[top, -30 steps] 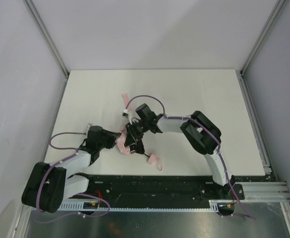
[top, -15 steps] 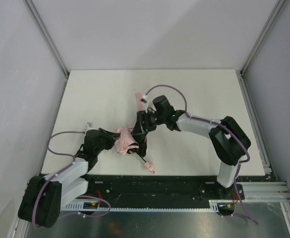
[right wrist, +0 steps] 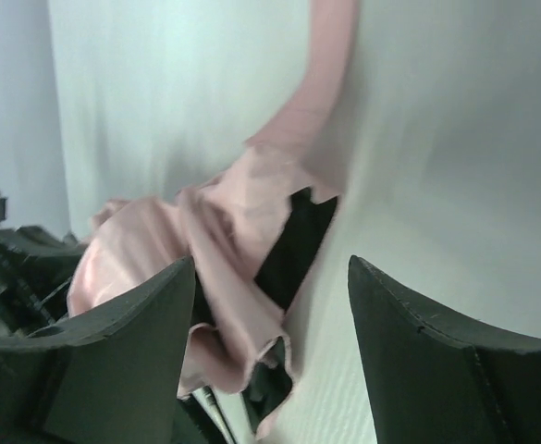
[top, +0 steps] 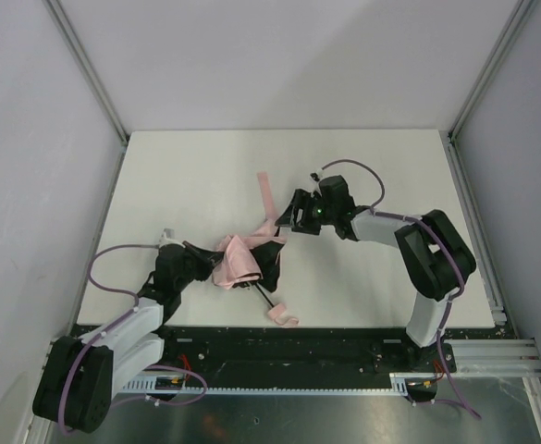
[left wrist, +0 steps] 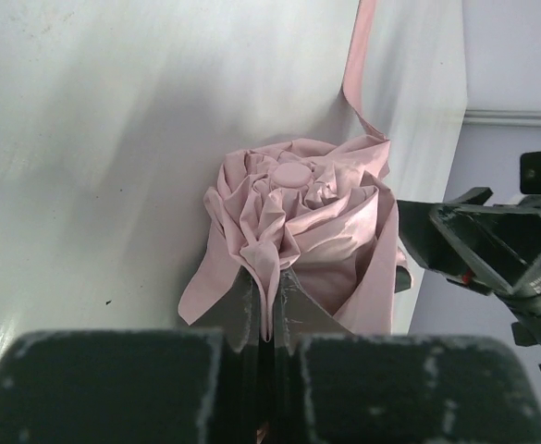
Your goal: Put away the umbrella
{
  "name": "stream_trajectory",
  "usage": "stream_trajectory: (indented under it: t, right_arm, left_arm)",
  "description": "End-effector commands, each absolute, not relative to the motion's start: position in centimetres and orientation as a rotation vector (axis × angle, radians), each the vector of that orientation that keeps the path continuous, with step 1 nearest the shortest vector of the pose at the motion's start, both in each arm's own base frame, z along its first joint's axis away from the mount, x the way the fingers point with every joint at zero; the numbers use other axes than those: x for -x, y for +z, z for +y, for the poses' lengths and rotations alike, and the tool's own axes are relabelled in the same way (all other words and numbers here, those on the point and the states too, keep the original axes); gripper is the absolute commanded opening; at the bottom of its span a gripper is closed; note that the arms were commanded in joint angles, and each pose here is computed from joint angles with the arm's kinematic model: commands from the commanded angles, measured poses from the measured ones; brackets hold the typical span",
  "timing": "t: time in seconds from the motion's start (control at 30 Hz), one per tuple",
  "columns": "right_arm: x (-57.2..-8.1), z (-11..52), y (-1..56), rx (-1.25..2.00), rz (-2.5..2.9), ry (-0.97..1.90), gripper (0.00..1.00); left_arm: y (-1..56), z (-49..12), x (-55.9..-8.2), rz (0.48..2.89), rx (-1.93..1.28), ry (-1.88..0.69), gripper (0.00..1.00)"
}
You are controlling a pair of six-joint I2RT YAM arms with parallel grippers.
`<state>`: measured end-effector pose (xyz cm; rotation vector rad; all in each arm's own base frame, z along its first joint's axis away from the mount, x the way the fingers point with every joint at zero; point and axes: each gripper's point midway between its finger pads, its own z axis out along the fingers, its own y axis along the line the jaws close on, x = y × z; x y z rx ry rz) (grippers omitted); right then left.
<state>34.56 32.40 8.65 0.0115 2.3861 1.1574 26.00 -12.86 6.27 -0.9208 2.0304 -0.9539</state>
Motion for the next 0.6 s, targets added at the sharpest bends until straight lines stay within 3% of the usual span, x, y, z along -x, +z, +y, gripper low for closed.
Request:
stream_trajectory:
  t: [0.0,0.23,0.33,0.57]
  right_arm:
    - [-35.0,32.6,8.7,0.084,2.315,1.071,0.7]
    - [-32.5,31.5,14.2,0.402,2.076,0.647,0.82]
    - [-30.5,33.0,16.1,0.507,1.996,0.606,0.83]
    - [-26.3,39.0,15.7,0.702,1.941,0.714,0.74]
  left_arm:
    - [6.7,-13.1,-26.1,2.023,0.883,-0.969,0.0]
    - [6.7,-13.1,-26.4,2.026,0.892,-0.964,0.0]
    - [6.7,-13.2,-26.5,2.027,0.896,-0.963,0.0]
    - [6.6,-13.1,-26.4,2.027,0.903,-0.962,0.0]
